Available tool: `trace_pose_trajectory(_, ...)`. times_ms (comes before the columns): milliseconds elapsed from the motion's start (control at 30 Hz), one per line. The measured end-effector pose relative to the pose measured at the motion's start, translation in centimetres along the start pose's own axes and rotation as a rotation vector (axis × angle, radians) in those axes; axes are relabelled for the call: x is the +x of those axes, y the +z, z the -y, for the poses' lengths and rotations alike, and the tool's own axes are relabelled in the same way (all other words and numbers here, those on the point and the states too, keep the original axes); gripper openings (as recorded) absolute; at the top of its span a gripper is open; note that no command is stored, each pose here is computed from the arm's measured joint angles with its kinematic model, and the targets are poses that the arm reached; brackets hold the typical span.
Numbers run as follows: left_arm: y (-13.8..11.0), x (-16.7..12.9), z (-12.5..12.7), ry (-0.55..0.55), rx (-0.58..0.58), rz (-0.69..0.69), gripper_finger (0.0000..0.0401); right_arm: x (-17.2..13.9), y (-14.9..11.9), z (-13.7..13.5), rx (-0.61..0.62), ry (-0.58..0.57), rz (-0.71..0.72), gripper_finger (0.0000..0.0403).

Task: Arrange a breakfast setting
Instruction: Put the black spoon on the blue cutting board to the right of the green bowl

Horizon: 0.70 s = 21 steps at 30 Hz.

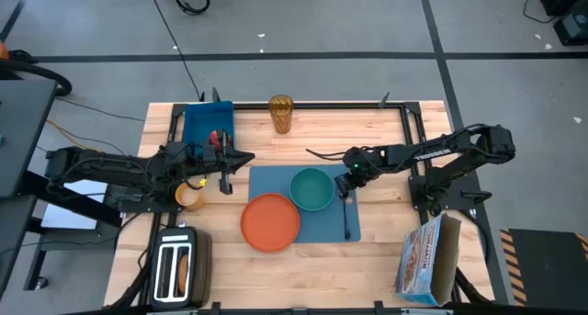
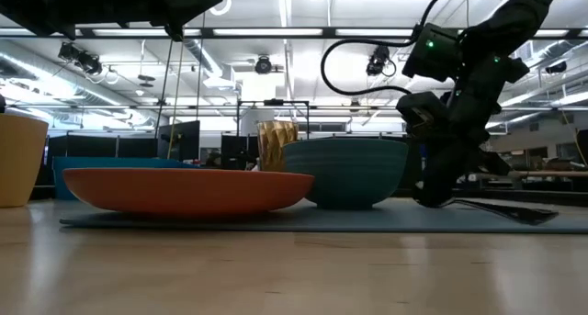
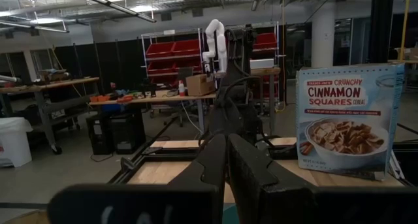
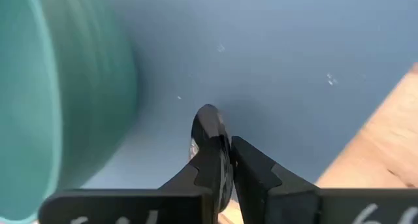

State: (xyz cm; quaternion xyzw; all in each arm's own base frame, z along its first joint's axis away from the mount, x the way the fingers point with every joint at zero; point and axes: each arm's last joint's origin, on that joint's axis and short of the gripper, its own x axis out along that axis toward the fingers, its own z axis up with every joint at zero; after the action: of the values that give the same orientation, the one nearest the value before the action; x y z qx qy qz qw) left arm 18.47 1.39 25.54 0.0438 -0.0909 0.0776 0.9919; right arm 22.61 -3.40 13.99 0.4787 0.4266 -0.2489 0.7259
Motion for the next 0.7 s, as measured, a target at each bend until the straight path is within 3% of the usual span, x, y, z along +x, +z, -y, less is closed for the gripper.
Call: trace_pose_trajectory(700,0.00,0.00,0.01,0.000,0.000,0.000,0.0025,-0.03,0.23,0.22,-0.010,-0.011,0.008,0.0062)
